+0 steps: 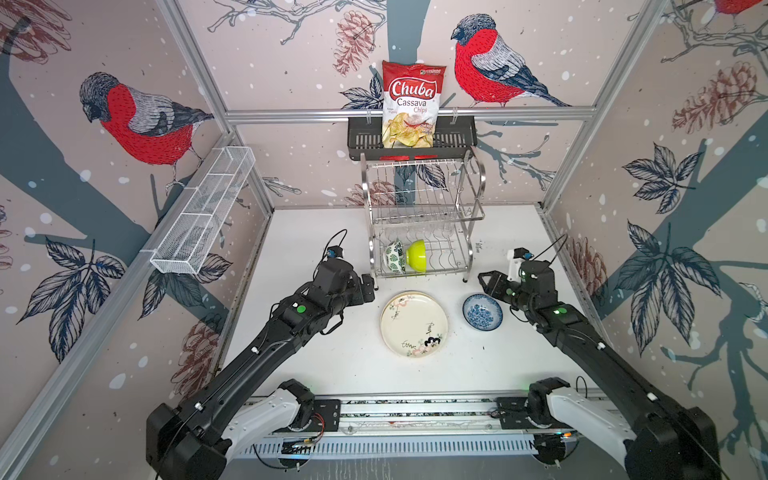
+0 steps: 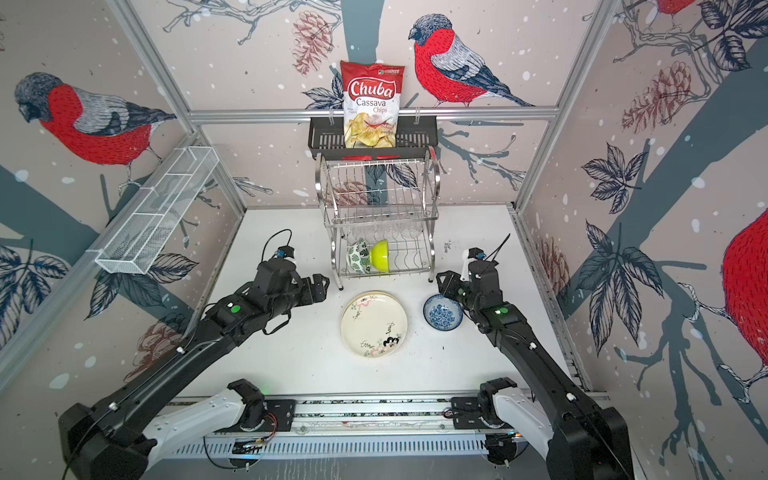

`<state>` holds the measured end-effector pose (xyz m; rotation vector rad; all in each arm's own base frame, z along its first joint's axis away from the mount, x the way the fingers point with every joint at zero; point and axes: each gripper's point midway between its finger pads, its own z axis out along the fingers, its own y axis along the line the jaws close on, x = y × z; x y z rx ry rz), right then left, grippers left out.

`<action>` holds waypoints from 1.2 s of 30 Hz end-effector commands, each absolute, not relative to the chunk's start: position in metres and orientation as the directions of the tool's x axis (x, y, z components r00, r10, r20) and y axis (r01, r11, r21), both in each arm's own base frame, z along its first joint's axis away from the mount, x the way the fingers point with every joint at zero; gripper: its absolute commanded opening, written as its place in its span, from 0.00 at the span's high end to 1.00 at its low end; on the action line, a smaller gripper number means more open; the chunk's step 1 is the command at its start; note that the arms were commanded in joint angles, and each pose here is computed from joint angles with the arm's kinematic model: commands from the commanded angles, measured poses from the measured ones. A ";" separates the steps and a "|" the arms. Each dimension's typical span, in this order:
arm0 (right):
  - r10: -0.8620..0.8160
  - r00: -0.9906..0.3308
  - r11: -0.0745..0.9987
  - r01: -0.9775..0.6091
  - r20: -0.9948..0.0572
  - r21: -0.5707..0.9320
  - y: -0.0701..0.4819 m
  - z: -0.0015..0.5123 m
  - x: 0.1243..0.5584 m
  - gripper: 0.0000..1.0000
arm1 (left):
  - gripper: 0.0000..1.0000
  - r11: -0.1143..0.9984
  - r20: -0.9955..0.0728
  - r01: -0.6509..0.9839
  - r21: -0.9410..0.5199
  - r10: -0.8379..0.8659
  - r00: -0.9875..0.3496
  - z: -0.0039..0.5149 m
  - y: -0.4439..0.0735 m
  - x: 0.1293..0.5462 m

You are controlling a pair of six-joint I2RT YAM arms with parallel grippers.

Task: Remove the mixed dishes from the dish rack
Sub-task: 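Raise both grippers to the rack toward the lime-green bowl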

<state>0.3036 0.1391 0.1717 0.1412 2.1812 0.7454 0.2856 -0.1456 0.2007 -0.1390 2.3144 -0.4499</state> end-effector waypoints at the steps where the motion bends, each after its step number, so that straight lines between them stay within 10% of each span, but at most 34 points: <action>1: 0.299 -0.546 0.749 -0.374 -0.783 0.547 0.177 0.216 0.314 0.54 | 0.09 0.892 -0.685 0.079 -0.445 -0.282 -0.672 0.211 -0.156 0.310; 21: 0.103 -0.544 0.556 -0.662 -0.832 0.502 0.291 0.190 0.375 0.58 | 0.30 0.897 -0.623 0.040 -0.439 -0.272 -0.733 0.159 -0.178 0.402; 36: 0.113 -0.600 0.522 -0.642 -0.792 0.562 0.315 0.153 0.406 0.59 | 0.82 0.928 -0.572 0.015 -0.372 -0.216 -0.792 0.128 -0.183 0.419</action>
